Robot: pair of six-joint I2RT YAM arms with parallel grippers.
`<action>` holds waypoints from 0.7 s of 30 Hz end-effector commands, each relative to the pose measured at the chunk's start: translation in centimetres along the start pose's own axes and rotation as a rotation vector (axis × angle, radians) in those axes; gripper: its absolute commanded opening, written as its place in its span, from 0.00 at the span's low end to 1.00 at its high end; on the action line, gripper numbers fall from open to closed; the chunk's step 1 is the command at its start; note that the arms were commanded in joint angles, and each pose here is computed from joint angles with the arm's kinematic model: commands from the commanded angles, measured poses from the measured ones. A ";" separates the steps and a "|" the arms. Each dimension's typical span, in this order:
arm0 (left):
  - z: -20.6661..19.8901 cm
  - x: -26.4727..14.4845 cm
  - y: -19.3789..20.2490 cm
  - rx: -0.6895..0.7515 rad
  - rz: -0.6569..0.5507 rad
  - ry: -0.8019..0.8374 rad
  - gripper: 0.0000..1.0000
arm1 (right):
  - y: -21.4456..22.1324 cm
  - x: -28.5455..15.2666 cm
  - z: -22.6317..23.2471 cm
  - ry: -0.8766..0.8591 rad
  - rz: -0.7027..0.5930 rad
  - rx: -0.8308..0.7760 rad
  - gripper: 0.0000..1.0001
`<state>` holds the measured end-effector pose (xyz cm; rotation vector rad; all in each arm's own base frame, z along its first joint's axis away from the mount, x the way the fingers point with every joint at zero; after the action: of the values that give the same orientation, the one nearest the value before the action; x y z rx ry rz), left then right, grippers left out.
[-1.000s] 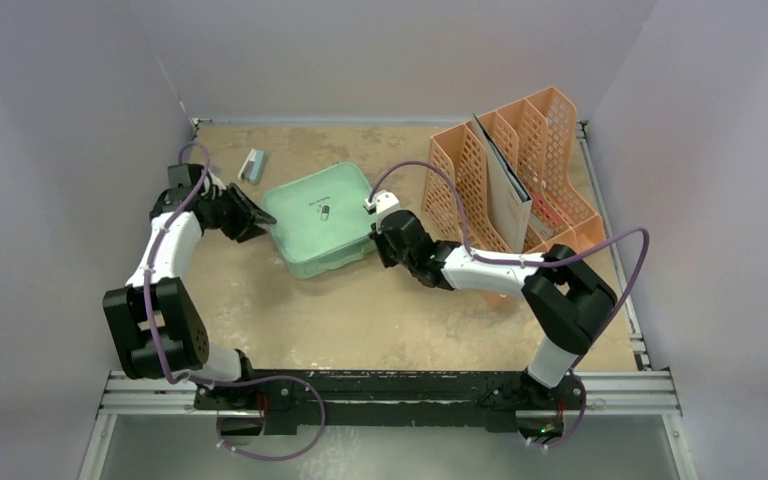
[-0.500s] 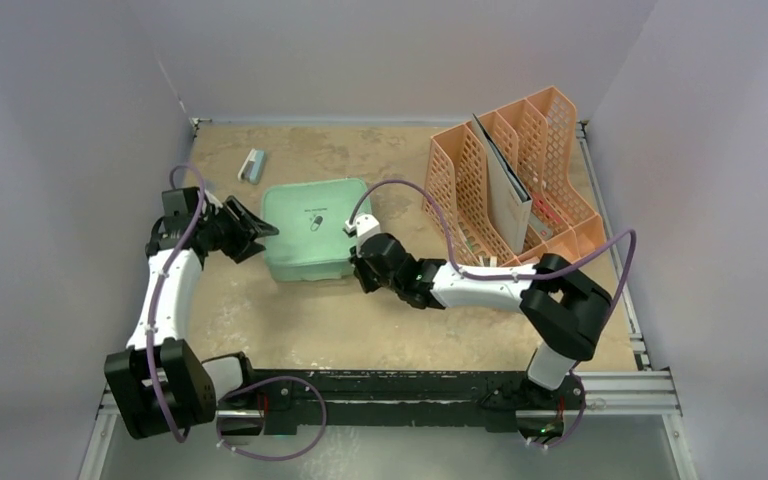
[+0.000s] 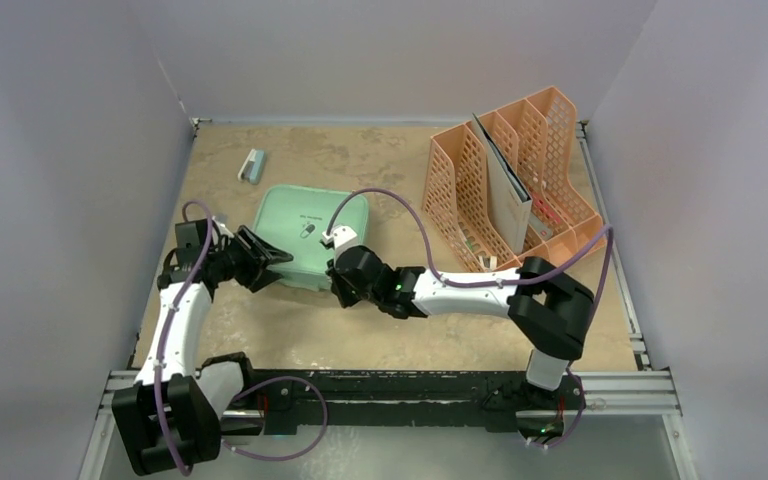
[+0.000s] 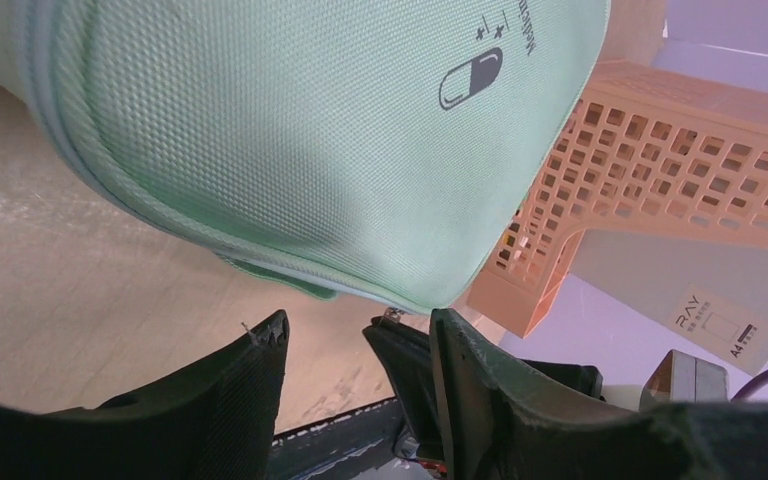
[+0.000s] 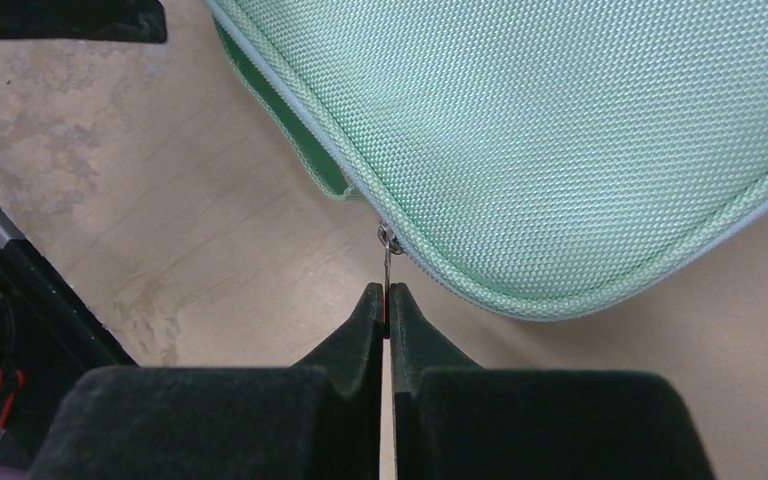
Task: Organize the medicine kit
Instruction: Zip the medicine box at the center of the board.
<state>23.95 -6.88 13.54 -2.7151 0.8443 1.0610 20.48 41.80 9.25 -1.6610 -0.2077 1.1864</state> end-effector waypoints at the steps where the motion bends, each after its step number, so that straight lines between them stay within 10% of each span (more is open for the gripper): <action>1: -0.3 0.5 1.0 -0.023 0.013 0.039 0.52 | -3.6 -0.2 1.2 -0.018 -0.087 0.048 0.00; 16: 1.1 3.8 0.4 -0.080 -0.001 -0.007 0.42 | -2.6 0.3 2.1 -0.046 -0.055 0.028 0.00; 21: 2.0 4.3 -0.2 -0.057 -0.015 -0.056 0.21 | -0.9 -0.3 1.2 -0.018 -0.013 -0.008 0.00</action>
<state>24.67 -8.83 9.80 -2.7524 0.8573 1.1898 19.91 42.93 9.18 -1.6373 -0.2091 1.2089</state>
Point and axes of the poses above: each gripper's point midway between its finger pads, its own x axis out along the fingers, its own z axis along the line the jaws close on, y = z × x, the point moved 1 cm from there along -x, back along the fingers, and after that the axes turned 15 degrees about -x, right-handed, at the moved point
